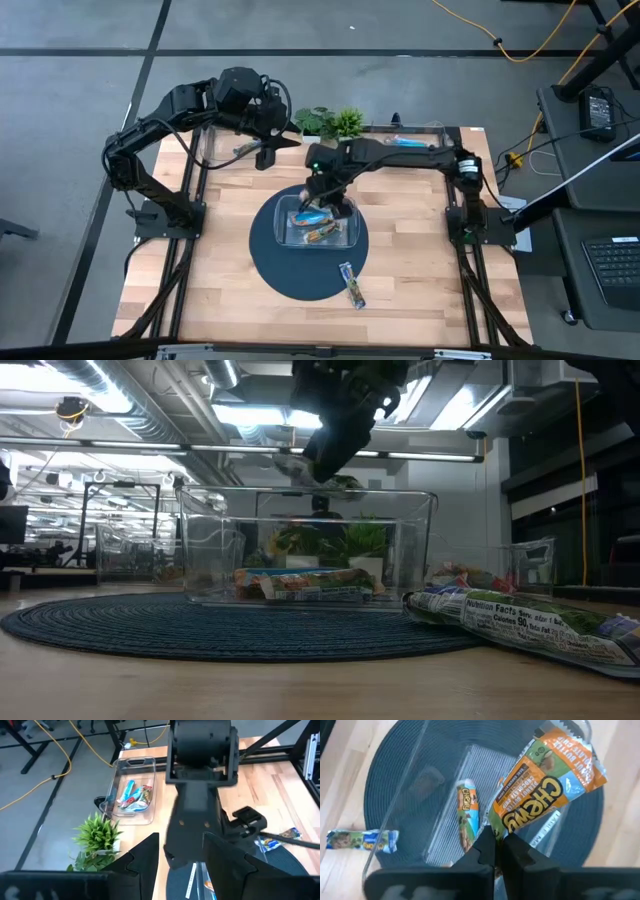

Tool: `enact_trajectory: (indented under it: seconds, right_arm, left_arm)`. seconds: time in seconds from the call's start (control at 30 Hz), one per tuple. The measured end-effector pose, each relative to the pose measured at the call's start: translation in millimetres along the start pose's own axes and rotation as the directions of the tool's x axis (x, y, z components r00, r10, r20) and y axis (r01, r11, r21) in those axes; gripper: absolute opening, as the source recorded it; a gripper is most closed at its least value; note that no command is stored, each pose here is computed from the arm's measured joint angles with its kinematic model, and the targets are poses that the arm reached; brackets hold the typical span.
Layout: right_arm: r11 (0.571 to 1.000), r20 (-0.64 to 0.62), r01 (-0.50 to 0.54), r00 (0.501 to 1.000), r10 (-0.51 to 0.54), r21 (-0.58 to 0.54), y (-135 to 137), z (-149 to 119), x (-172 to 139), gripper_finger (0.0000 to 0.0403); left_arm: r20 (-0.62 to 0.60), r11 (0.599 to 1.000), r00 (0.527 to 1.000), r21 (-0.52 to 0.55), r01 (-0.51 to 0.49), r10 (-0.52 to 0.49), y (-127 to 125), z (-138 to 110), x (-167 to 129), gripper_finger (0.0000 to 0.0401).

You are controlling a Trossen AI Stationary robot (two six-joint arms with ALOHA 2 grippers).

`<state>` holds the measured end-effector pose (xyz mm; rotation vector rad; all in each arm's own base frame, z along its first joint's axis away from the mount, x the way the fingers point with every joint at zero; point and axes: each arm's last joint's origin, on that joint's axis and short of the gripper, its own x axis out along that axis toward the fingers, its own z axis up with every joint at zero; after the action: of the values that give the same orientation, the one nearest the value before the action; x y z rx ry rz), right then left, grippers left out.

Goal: Pick and place Granola Bars by type
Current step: Put the yellow granola bar into the bottom transparent bin, then put the blue granola bar into the top left transparent bin

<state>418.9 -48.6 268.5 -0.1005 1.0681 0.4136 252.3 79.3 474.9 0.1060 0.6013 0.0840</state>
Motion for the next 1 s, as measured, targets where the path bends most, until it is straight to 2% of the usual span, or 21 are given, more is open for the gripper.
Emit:
enact_trajectory:
  seconds: [0.2, 0.53, 0.67, 0.87, 1.0]
  right_arm:
    - [0.999, -0.011, -0.028, 1.0, 0.027, -0.035, 2.0, 2.4, 18.9, 0.0038]
    - [0.982, -0.005, -0.189, 0.982, 0.189, -0.004, -2.2, -2.5, 44.8, 0.0021]
    - [0.968, 0.008, -0.249, 0.969, 0.249, 0.032, -1.6, -3.7, 46.5, 0.0051]
    - [0.969, 0.001, -0.237, 0.971, 0.238, 0.064, -2.0, -4.1, 46.2, 0.0107]
    - [0.967, -0.016, -0.242, 0.97, 0.244, 0.078, -1.1, -5.8, 46.0, 0.013]
  left_arm:
    - [-0.001, 1.0, 1.0, 0.019, 0.0, 0.0, 0.0, -0.1, 0.0, 0.0143]
    - [-0.001, 0.999, 1.0, 0.045, 0.0, 0.0, -0.1, -0.1, 0.0, 0.0143]
    - [-0.002, 0.999, 1.0, 0.045, 0.0, 0.0, -0.1, -0.2, 0.0, 0.0143]
    - [-0.002, 0.999, 1.0, 0.044, 0.0, 0.0, -0.1, -0.2, 0.0, 0.0143]
    - [-0.002, 0.999, 1.0, 0.043, 0.0, 0.0, -0.1, -0.2, 0.0, 0.0143]
